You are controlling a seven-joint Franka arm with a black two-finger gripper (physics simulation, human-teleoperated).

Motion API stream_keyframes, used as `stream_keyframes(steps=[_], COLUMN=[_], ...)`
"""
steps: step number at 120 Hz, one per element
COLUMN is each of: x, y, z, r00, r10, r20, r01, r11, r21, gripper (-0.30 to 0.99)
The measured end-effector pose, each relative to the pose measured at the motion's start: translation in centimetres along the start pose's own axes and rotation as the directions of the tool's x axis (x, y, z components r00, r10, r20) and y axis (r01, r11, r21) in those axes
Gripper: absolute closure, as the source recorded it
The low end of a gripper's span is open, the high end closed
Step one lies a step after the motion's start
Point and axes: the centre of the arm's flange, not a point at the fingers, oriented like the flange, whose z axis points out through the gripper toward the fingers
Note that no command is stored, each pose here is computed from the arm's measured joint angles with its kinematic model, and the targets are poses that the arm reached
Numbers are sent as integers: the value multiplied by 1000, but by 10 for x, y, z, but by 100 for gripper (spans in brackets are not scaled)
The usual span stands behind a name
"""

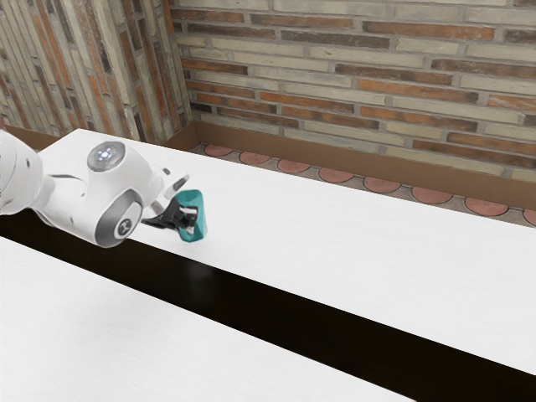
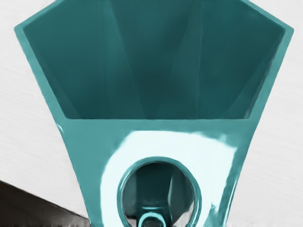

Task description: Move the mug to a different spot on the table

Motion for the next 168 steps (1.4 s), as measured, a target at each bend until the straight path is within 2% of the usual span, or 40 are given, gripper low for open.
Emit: stream_keyframes(steps=[47,98,110,145,168], x=[-55,-87,-86,-83,-92], y=[45,53,52,49,44], z=[7,22,23,21,9], r00=[995,991,992,995,995], r10=[98,132,127,104,101], r20=[-25,0,-1,-5,8], r01=[-100,-132,-126,-104,-99], r11=[991,984,985,988,989], r21=[-93,-117,-117,-116,-108], gripper=[73,71,61,23,9])
